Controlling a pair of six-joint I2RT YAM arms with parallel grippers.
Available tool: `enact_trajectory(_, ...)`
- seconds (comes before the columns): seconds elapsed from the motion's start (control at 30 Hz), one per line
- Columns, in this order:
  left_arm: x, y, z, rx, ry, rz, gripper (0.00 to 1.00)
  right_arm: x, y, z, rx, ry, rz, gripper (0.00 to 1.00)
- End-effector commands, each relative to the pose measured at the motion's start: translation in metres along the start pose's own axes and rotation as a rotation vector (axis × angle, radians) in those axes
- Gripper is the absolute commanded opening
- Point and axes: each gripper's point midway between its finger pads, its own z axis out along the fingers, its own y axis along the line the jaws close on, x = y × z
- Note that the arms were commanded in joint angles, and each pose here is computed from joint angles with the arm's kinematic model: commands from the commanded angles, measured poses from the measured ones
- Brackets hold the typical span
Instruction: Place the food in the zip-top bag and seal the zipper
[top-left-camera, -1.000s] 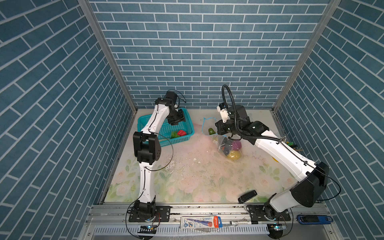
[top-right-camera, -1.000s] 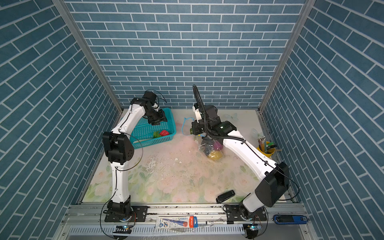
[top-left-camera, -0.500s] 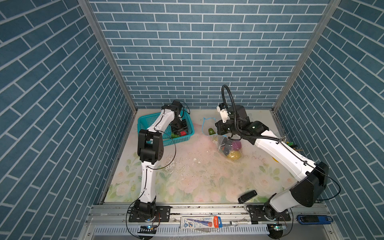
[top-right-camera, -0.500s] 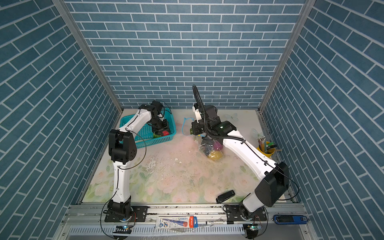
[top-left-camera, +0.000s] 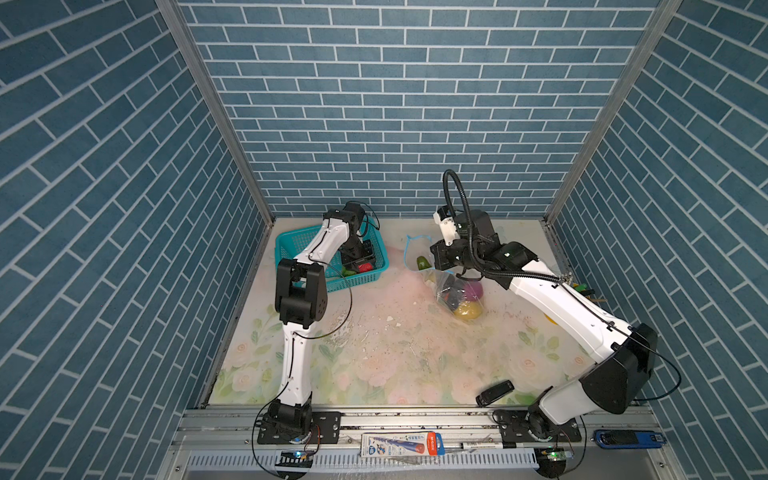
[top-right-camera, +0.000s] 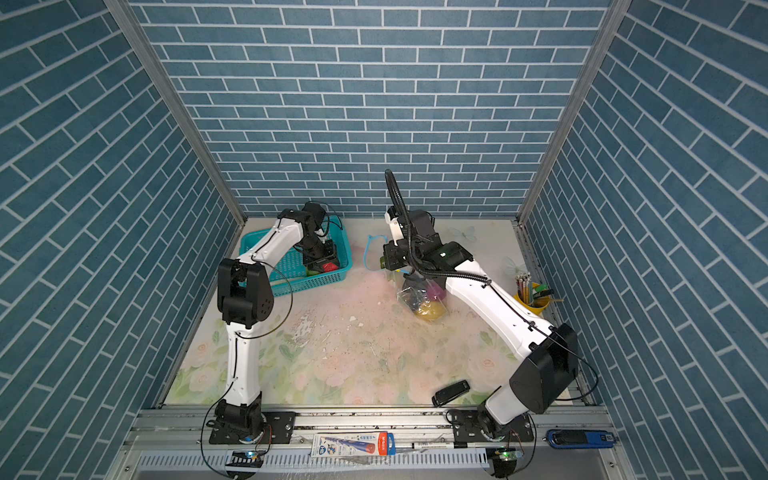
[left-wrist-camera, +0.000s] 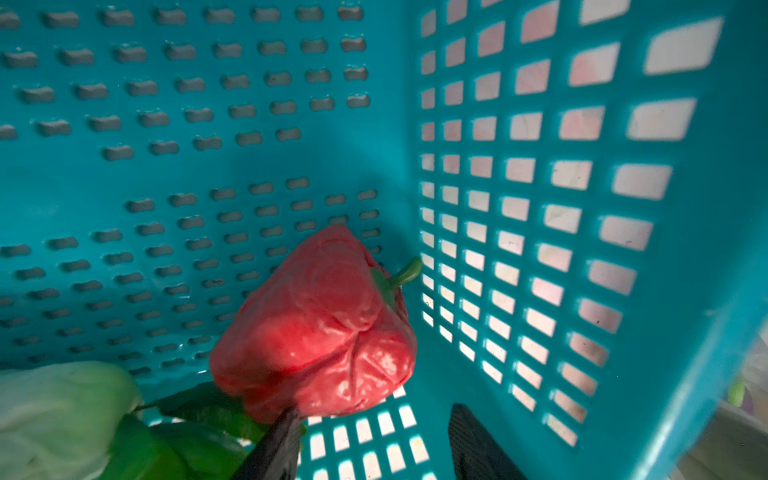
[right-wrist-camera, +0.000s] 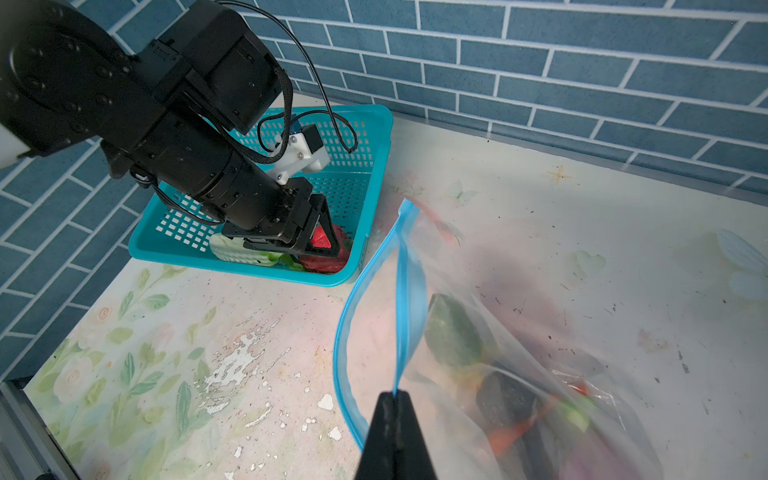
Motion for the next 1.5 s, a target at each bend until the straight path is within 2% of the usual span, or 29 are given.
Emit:
enact_trajectory(0.0, 0.005, 0.011, -0.001, -0.042, 0.016, 0.003, 0.61, -0.015, 0.003, -0.009, -0.008, -0.033, -0.003, 0.00)
enact_trajectory(0.37, -0.002, 0.003, 0.024, -0.002, 0.056, -0.020, 0.63, -0.015, 0.003, -0.010, -0.005, -0.038, -0.003, 0.00)
enact_trajectory(0.77, -0.016, -0.006, 0.030, 0.016, 0.062, 0.003, 0.63, -0.013, 0.002, -0.009, -0.004, -0.033, 0.000, 0.00)
enact_trajectory(1.03, -0.041, 0.000, 0.012, 0.030, -0.006, -0.024, 0.62, -0.013, 0.004, -0.008, -0.012, -0.034, 0.002, 0.00)
enact_trajectory(1.27, -0.043, -0.027, -0.044, 0.092, -0.116, 0.024, 0.60, -0.015, 0.004, -0.008, -0.013, -0.037, 0.002, 0.00)
enact_trajectory(1.37, -0.050, -0.011, -0.056, 0.033, -0.160, 0.044, 0.65, -0.015, 0.007, -0.005, -0.028, -0.029, 0.006, 0.00)
enact_trajectory(1.47, -0.053, 0.007, -0.053, -0.021, -0.155, 0.101, 0.76, -0.016, 0.008, -0.004, -0.031, -0.028, 0.007, 0.00)
